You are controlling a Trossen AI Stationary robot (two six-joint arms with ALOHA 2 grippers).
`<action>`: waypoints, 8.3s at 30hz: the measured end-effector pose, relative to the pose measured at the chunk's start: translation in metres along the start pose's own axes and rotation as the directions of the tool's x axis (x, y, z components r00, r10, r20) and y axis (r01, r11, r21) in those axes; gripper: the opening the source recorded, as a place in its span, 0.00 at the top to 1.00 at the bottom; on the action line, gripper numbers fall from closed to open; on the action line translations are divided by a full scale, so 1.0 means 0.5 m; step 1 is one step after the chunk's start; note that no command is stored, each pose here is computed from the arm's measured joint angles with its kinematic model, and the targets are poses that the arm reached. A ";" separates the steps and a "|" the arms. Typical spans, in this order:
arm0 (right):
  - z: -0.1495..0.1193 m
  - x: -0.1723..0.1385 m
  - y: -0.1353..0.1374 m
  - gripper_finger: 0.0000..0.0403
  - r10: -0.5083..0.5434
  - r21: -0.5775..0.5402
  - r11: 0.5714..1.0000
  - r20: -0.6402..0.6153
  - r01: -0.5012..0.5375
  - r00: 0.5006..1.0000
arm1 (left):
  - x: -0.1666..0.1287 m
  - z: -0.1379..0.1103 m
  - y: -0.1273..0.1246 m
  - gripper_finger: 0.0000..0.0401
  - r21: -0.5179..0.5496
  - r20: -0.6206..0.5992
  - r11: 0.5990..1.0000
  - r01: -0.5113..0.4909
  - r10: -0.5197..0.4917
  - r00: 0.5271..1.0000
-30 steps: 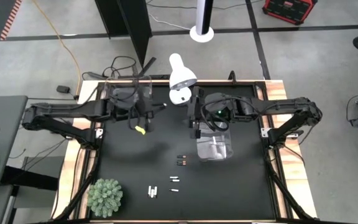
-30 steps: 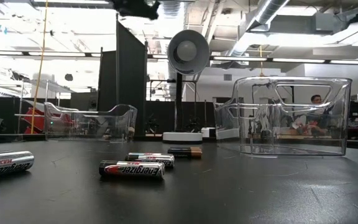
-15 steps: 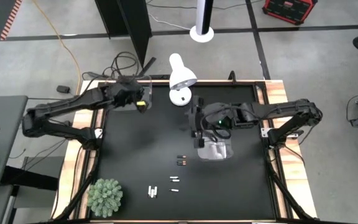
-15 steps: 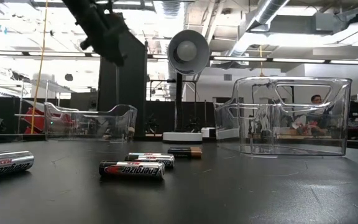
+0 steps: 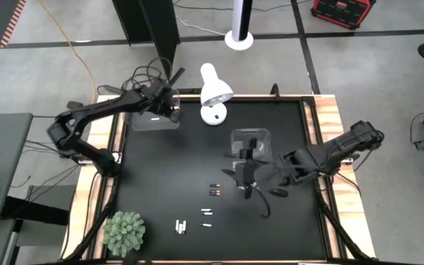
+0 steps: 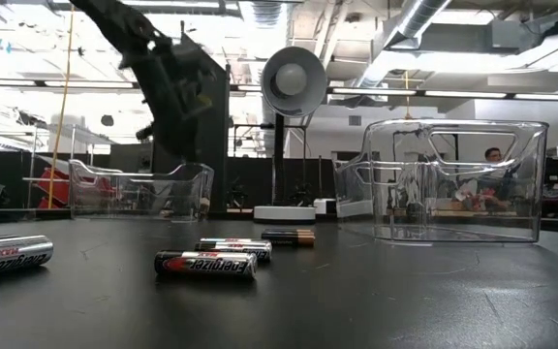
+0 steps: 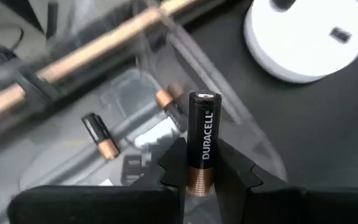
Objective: Sort batteries
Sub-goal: Put the black battery into the top transparent bin
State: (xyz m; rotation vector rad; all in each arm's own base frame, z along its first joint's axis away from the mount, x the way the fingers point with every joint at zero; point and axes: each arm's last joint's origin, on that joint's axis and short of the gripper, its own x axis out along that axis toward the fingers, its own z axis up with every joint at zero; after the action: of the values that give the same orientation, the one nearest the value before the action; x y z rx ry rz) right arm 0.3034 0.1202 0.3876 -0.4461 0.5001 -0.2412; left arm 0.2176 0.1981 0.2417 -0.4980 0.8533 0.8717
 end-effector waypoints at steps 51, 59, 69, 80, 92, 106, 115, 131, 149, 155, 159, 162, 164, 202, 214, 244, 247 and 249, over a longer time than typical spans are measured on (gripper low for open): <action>-0.033 -0.023 0.033 0.45 0.043 0.054 0.998 -0.133 -0.036 0.990 | -0.176 -0.048 -0.146 0.66 0.417 0.150 0.869 0.264 -0.353 0.924; -0.040 0.006 0.063 0.45 0.074 0.066 0.996 -0.169 -0.063 0.983 | -0.221 -0.129 -0.258 0.66 0.586 0.091 0.748 0.310 -0.441 0.893; -0.077 0.120 0.135 0.45 0.217 0.103 0.975 -0.297 -0.195 0.930 | -0.260 -0.187 -0.293 0.66 0.597 0.110 0.758 0.263 -0.402 0.909; -0.057 0.149 0.138 0.45 0.267 0.116 0.962 -0.181 -0.249 0.947 | -0.301 -0.268 -0.328 0.66 0.673 0.008 0.664 0.327 -0.448 0.894; -0.058 0.201 0.167 0.45 0.374 0.141 0.923 -0.114 -0.358 0.920 | -0.311 -0.413 -0.345 0.66 0.641 -0.115 0.618 0.456 -0.509 0.853; -0.135 0.306 0.191 0.45 0.411 0.279 0.900 -0.286 -0.335 0.866 | -0.310 -0.448 -0.348 0.66 0.606 -0.036 0.657 0.448 -0.540 0.841; -0.139 0.291 0.179 0.45 0.407 0.273 0.905 -0.340 -0.325 0.848 | -0.310 -0.404 -0.355 0.66 0.637 0.080 0.691 0.342 -0.500 0.862; -0.172 0.308 0.174 0.47 0.370 0.284 0.921 -0.435 -0.265 0.821 | -0.207 -0.375 -0.421 0.66 0.703 0.058 0.655 0.275 -0.439 0.896; -0.263 0.403 0.171 0.60 0.386 0.275 0.922 -0.583 -0.273 0.715 | -0.305 -0.329 -0.348 0.66 0.663 0.210 0.712 0.233 -0.474 0.855; -0.285 0.417 0.183 0.60 0.405 0.273 0.915 -0.615 -0.298 0.677 | -0.304 -0.330 -0.345 0.66 0.665 0.209 0.714 0.222 -0.462 0.862; -0.293 0.426 0.185 0.60 0.403 0.276 0.915 -0.622 -0.294 0.671 | -0.304 -0.330 -0.345 0.66 0.661 0.209 0.717 0.224 -0.462 0.862; -0.297 0.429 0.185 0.63 0.400 0.277 0.916 -0.630 -0.289 0.666 | -0.303 -0.330 -0.345 0.66 0.659 0.208 0.718 0.225 -0.460 0.863; -0.298 0.430 0.184 0.66 0.400 0.277 0.917 -0.630 -0.288 0.666 | -0.303 -0.330 -0.345 0.66 0.656 0.207 0.720 0.227 -0.460 0.863; -0.221 0.407 0.133 1.00 0.372 0.263 0.924 -0.441 -0.279 0.817 | -0.216 -0.383 -0.321 0.66 0.573 0.322 0.804 0.160 -0.400 0.858; -0.173 0.388 0.105 1.00 0.344 0.252 0.929 -0.311 -0.272 0.886 | -0.195 -0.389 -0.327 0.64 0.659 0.258 0.697 0.283 -0.563 0.785; -0.141 0.401 0.088 1.00 0.314 0.204 0.938 -0.165 -0.279 0.935 | -0.180 -0.370 -0.323 0.66 0.648 0.207 0.679 0.345 -0.593 0.778; -0.142 0.403 0.084 1.00 0.310 0.207 0.939 -0.164 -0.274 0.937 | -0.179 -0.368 -0.322 0.67 0.645 0.210 0.684 0.341 -0.588 0.781; -0.142 0.403 0.084 1.00 0.310 0.207 0.939 -0.164 -0.274 0.937 | -0.178 -0.367 -0.322 0.69 0.643 0.213 0.687 0.339 -0.585 0.782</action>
State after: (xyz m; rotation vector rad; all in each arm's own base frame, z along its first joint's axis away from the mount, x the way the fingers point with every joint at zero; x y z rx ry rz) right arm 0.4437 0.0657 0.2301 -0.1655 0.7226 -0.0402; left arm 0.2376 -0.0595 0.2153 0.0224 0.5144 0.1765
